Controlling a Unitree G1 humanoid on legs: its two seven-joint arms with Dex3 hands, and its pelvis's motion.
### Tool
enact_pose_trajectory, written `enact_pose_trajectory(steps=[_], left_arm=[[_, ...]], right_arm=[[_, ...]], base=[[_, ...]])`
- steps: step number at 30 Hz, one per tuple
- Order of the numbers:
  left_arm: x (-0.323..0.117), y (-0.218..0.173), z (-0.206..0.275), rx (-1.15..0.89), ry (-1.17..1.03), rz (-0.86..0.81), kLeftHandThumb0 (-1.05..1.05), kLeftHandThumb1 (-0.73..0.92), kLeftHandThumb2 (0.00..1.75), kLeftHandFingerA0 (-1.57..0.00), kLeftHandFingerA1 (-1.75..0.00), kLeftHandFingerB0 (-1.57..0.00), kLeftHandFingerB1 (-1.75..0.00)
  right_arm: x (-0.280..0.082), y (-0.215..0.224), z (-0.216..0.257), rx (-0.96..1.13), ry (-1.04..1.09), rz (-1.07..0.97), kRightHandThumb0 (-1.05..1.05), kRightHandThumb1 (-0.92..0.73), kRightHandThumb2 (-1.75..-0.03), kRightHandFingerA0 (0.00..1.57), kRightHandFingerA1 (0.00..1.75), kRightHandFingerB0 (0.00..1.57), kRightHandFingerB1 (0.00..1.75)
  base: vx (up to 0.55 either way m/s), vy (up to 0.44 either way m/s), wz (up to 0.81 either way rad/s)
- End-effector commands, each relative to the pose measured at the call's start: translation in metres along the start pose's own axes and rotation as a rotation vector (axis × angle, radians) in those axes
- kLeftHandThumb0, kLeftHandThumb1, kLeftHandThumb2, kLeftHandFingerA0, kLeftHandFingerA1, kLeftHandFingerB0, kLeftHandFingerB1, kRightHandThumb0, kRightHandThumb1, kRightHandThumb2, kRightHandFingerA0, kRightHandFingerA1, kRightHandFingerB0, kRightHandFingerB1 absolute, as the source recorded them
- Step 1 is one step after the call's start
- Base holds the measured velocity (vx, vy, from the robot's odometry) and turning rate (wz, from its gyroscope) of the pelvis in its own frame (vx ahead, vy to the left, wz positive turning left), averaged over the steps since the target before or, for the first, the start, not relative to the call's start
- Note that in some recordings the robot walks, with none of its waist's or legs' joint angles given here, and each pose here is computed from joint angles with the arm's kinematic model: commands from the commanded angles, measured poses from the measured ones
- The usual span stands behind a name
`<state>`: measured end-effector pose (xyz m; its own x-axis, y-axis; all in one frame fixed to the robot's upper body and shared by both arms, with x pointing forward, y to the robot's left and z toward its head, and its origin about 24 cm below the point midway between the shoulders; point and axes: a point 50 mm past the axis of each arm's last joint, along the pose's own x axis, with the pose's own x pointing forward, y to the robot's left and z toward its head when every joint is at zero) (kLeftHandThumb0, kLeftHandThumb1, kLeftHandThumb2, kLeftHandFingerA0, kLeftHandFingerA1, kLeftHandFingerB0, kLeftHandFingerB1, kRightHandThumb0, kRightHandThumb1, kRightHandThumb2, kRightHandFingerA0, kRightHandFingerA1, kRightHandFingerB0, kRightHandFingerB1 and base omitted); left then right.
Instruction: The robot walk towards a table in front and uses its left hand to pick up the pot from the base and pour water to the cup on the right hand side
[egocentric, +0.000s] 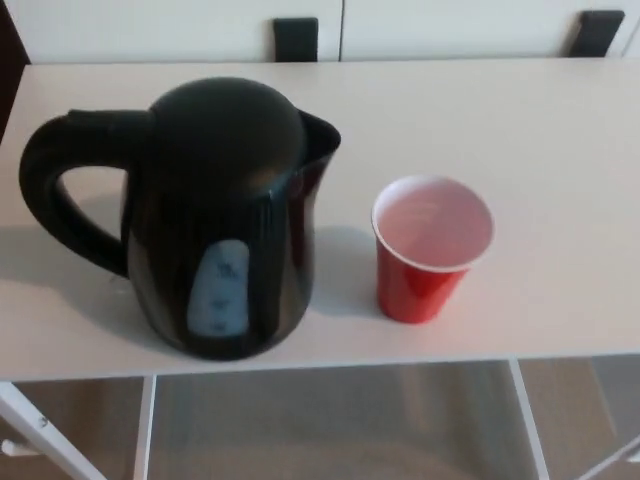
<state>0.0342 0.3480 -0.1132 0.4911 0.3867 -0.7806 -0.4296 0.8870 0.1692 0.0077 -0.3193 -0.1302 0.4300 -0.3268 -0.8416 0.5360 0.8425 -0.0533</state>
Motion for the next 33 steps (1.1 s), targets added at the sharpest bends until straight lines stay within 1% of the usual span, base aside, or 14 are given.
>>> enact_pose_trajectory(steps=[1,4,6,7,10,17,18,20,21,25,26,27,30,33], left_arm=[[0.000,0.006,0.003,-0.038,0.012,-0.011,-0.11,0.63,0.58,-0.53,-0.39,-0.38,-0.35],[0.000,0.006,0.004,-0.036,0.008,-0.021,-0.16,0.64,0.62,-0.46,-0.39,-0.36,-0.37],[0.000,0.006,0.004,-0.044,0.012,-0.025,-0.11,0.67,0.60,-0.46,-0.38,-0.36,-0.35],[0.001,0.006,0.005,-0.039,0.014,-0.021,-0.13,0.67,0.60,-0.48,-0.38,-0.36,-0.35],[0.003,0.006,0.007,-0.041,0.019,-0.009,-0.19,0.64,0.63,-0.49,-0.41,-0.38,-0.38],[0.002,0.007,0.008,-0.061,0.002,-0.015,-0.17,0.67,0.60,-0.48,-0.39,-0.36,-0.35],[0.002,0.008,0.009,-0.059,0.004,-0.013,-0.12,0.67,0.60,-0.48,-0.39,-0.35,-0.35],[0.004,0.007,0.011,-0.044,0.004,-0.011,-0.13,0.68,0.60,-0.48,-0.39,-0.35,-0.35],[0.004,0.007,0.011,-0.039,0.003,-0.005,-0.12,0.67,0.60,-0.48,-0.39,-0.36,-0.35],[0.004,0.006,0.013,-0.054,-0.002,-0.028,-0.16,0.69,0.60,-0.47,-0.39,-0.34,-0.35],[0.005,0.006,0.014,-0.081,-0.004,-0.030,-0.14,0.69,0.60,-0.46,-0.39,-0.34,-0.35],[0.005,0.006,0.015,-0.083,-0.003,-0.030,-0.08,0.47,0.90,-0.34,-0.56,-0.21,-0.50],[0.005,0.005,0.017,-0.057,-0.010,-0.029,-0.12,0.47,0.90,-0.36,-0.56,-0.22,-0.50],[0.008,0.003,0.021,-0.057,-0.014,-0.029,-0.12,0.46,0.89,-0.36,-0.56,-0.22,-0.50]], right_arm=[[-0.001,-0.003,0.004,0.001,-0.023,-0.004,-0.08,-0.40,-0.86,0.42,0.62,0.22,0.52],[-0.001,-0.003,0.004,-0.004,-0.020,-0.010,-0.08,-0.38,-0.84,0.44,0.63,0.23,0.52],[-0.001,-0.003,0.004,-0.009,-0.019,-0.020,-0.09,-0.38,-0.84,0.44,0.62,0.24,0.52],[0.000,-0.002,0.004,-0.007,-0.020,-0.023,-0.13,-0.54,-0.56,0.52,0.50,0.37,0.39],[0.000,0.000,0.006,0.002,-0.032,-0.017,-0.09,-0.57,-0.56,0.56,0.53,0.38,0.40],[-0.001,-0.001,0.005,0.003,-0.035,-0.008,-0.13,-0.59,-0.58,0.52,0.52,0.36,0.40],[-0.002,0.000,0.004,0.006,-0.038,-0.002,-0.09,-0.40,-0.86,0.46,0.64,0.23,0.53],[-0.002,0.000,0.004,0.014,-0.039,-0.001,-0.08,-0.38,-0.85,0.46,0.64,0.23,0.53],[-0.002,0.000,0.005,0.003,-0.043,0.005,-0.14,-0.56,-0.58,0.52,0.53,0.34,0.40],[-0.002,0.001,0.006,-0.015,-0.039,-0.002,-0.15,-0.54,-0.58,0.53,0.52,0.36,0.40],[-0.002,0.000,0.005,-0.006,-0.036,-0.012,-0.09,-0.55,-0.55,0.57,0.52,0.39,0.39],[-0.001,0.000,0.006,0.001,-0.034,-0.015,-0.08,-0.55,-0.55,0.57,0.52,0.39,0.39],[0.000,0.001,0.007,0.019,-0.039,0.000,-0.12,-0.54,-0.56,0.49,0.51,0.37,0.40],[0.000,0.002,0.008,-0.001,-0.045,-0.003,-0.18,-0.51,-0.59,0.53,0.53,0.37,0.41]], base=[[0.11,-0.100,0.05],[0.13,-0.058,0.00],[0.13,0.021,0.01],[0.00,0.000,0.00],[0.00,0.000,0.00],[-0.02,0.120,-0.05],[0.08,0.316,0.10],[0.03,0.117,0.06],[0.04,0.022,-0.13],[0.03,-0.009,0.10],[0.04,-0.057,0.12],[0.03,-0.073,0.10],[0.00,0.000,0.00],[0.00,0.000,0.00]])
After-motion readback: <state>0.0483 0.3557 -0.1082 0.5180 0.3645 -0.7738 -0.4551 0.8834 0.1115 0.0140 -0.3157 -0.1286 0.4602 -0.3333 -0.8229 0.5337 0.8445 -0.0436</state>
